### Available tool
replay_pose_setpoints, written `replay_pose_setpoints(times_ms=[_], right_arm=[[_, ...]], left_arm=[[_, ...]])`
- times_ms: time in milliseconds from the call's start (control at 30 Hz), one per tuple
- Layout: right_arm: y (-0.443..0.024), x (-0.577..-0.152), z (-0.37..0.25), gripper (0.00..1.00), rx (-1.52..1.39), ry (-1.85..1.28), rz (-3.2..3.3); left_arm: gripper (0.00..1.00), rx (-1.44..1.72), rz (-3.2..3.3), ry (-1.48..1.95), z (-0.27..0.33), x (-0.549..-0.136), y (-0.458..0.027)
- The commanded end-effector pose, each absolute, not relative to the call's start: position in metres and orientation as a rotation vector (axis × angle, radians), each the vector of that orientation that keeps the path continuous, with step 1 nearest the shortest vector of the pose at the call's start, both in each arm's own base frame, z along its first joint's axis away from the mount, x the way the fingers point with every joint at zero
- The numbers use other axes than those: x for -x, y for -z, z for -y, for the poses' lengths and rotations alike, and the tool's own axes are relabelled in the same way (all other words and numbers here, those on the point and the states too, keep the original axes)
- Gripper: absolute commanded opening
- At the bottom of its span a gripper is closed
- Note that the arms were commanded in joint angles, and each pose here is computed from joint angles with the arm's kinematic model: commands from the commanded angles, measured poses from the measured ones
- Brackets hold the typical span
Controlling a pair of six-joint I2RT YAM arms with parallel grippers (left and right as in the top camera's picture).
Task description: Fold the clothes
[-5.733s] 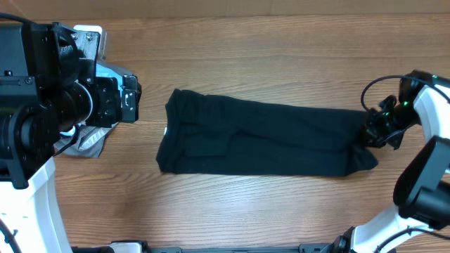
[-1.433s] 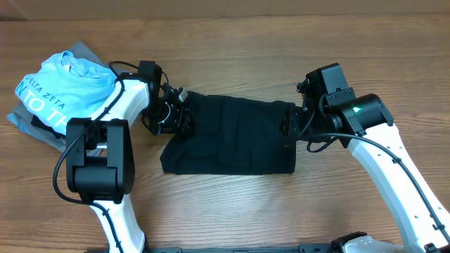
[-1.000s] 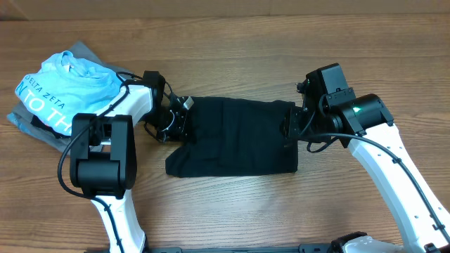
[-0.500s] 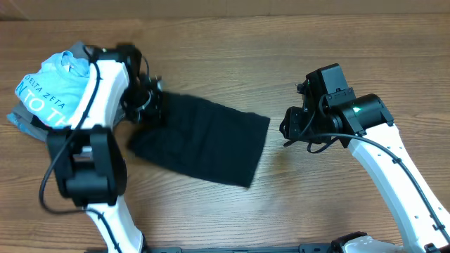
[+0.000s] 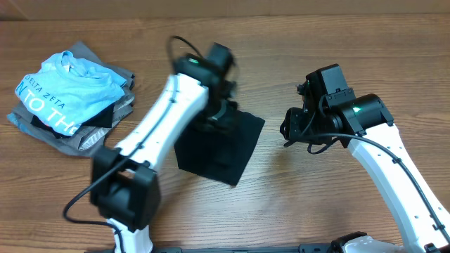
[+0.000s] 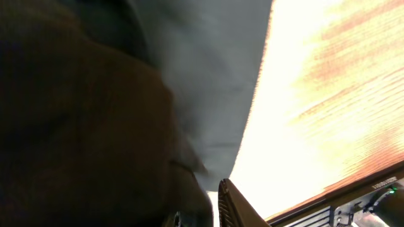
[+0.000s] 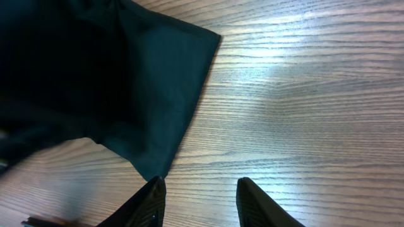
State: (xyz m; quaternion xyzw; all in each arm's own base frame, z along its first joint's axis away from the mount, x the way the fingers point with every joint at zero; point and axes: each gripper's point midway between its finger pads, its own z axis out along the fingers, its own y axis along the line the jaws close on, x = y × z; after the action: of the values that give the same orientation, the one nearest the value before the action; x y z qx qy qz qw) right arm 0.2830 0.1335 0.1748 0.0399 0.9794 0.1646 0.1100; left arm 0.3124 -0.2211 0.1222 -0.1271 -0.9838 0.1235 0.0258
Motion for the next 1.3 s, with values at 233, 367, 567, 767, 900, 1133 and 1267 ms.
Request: replay_pose_setpoints(times_ms=[233,367,567,767,900,1133,1267], right_arm=[[-0.184,-0.282,-0.125,0.41,-0.131,-0.431,-2.858],[-0.182,-0.284,-0.114,0.49,-0.228,-0.350,-2.853],[-0.180,-0.296,-0.072,0.62,-0.543,-0.192,-2.782],[-0.181,-0.303,-0.047,0.65,-0.686,-0.278,-2.757],[-0.188,-0.308,-0.069,0.66,-0.393,-0.441,-2.780],[-0.194,-0.308,-0.107,0.66,-0.213,-0.644,-2.761],[-0.207,-0.304,-0.154,0.65,-0.013,-0.888,-2.698]], left_arm=[[0.38,0.330,2.979,-0.256,0.265,-0.283,-0.085],[0.41,0.327,2.959,-0.325,0.273,-0.281,-0.087],[0.39,0.361,2.985,-0.353,0.283,-0.284,-0.087],[0.43,0.425,2.999,-0.398,0.300,-0.282,-0.089],[0.42,0.437,3.010,-0.393,0.292,-0.290,-0.118],[0.53,0.257,3.276,-0.119,0.204,-0.343,-0.232],[0.65,0.204,3.480,-0.233,0.170,-0.367,-0.295]])
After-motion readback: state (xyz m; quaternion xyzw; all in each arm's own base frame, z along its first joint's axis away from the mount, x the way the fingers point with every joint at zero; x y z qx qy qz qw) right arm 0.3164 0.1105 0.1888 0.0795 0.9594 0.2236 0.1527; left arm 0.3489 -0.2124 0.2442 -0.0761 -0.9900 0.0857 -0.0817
